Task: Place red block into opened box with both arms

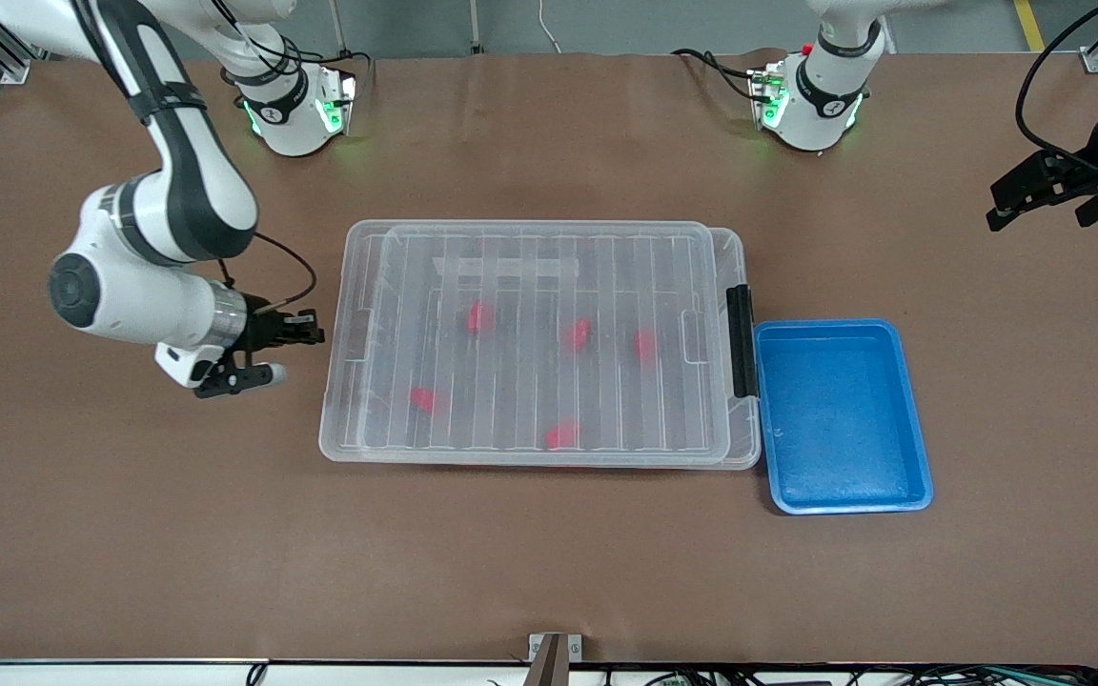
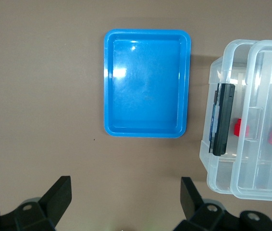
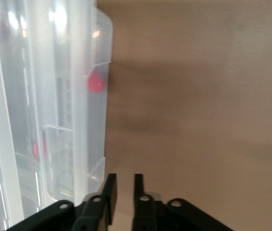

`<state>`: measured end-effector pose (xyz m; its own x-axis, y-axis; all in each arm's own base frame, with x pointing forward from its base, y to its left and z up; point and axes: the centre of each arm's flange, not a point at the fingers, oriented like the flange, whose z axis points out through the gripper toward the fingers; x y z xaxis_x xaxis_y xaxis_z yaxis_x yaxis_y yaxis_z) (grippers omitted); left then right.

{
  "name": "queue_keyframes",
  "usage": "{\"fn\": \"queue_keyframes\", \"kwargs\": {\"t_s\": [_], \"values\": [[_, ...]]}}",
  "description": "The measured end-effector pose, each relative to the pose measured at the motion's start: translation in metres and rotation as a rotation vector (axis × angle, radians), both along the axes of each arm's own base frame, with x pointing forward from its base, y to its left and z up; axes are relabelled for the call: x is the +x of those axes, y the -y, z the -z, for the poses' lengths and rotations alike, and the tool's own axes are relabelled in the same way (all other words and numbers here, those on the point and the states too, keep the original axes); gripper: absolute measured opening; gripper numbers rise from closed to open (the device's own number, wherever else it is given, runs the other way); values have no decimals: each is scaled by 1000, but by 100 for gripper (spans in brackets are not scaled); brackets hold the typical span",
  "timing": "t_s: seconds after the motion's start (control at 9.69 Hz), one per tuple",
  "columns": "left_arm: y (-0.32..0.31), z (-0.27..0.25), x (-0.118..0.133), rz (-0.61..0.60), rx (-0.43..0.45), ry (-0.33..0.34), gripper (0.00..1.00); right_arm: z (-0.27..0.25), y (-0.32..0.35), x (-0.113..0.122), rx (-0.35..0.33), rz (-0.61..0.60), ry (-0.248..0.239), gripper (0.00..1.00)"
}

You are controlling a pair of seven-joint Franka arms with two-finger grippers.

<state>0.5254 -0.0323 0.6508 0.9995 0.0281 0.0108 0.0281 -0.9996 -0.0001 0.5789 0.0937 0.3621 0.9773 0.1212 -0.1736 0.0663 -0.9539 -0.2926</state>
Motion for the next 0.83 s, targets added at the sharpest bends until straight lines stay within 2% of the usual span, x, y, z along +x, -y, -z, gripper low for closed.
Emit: {"fn": "queue_keyframes", "kwargs": {"t_s": [0.21, 0.41, 0.52, 0.83], "values": [[1, 3, 2, 4, -1, -5, 100, -52, 73, 0, -42, 101, 35, 59], [3, 2, 2, 9, -1, -5, 100, -127, 112, -21, -164, 163, 105, 92], [4, 2, 2, 19, -1, -7, 100, -161, 118, -34, -196, 203, 132, 100], [3, 0, 2, 35, -1, -3, 100, -254, 165, -57, -253, 284, 185, 100]]}}
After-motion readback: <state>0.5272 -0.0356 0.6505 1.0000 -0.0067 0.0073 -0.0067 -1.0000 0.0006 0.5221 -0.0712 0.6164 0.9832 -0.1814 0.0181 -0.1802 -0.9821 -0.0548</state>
